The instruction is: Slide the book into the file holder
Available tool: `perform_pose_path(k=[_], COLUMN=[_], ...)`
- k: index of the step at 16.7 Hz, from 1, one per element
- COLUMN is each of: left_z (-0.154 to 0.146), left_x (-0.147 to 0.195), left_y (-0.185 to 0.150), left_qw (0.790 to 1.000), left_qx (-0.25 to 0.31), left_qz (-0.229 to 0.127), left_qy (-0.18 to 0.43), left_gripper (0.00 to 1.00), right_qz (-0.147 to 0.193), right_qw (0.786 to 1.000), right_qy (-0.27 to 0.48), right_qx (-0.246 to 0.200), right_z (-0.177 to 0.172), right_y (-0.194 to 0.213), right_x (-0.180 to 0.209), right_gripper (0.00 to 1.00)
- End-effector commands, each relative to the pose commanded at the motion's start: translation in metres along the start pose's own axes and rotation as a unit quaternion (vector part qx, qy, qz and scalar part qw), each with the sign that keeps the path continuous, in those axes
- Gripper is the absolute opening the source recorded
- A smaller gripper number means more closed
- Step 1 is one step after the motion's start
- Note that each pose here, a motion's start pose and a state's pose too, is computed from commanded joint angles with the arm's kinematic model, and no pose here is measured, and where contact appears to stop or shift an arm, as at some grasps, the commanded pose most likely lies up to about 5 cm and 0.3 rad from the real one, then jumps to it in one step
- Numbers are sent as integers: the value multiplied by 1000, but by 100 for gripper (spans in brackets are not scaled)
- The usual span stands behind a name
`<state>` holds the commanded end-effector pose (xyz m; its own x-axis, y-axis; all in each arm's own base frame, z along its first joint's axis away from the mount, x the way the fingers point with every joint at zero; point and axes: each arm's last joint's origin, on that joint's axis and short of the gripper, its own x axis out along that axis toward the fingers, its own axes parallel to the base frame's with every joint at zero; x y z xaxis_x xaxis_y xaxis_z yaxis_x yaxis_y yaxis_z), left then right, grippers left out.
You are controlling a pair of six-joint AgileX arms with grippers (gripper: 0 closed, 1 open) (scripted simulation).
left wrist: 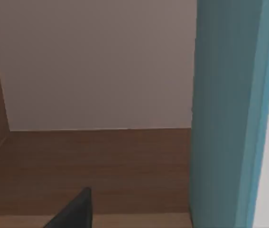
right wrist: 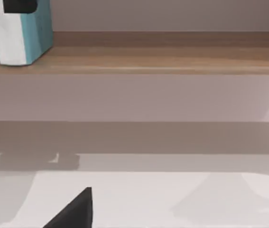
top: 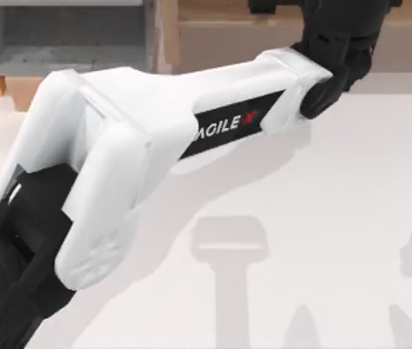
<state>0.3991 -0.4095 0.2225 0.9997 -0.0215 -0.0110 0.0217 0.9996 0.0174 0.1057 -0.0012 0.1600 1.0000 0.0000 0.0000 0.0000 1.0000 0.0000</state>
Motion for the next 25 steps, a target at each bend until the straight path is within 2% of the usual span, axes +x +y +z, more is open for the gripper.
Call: perform_pose_path(k=[5, 23, 25], left_z=[-18, -18, -18], left_x=[7, 27, 27], left_y=[-23, -23, -23], left_qw=[1000, 1000, 1000], left_qx=[-15, -15, -15], left_qz=[2, 2, 2], left_qy=[-11, -11, -11], left_gripper=[100, 100, 85], right_qz=[0, 0, 0], right_qw=[1000, 1000, 1000], right_qy=[0, 0, 0], right_qx=[0, 0, 0], right_z=[0, 0, 0], right_y=[0, 0, 0], right_x=[0, 0, 0], right_gripper=[100, 100, 100])
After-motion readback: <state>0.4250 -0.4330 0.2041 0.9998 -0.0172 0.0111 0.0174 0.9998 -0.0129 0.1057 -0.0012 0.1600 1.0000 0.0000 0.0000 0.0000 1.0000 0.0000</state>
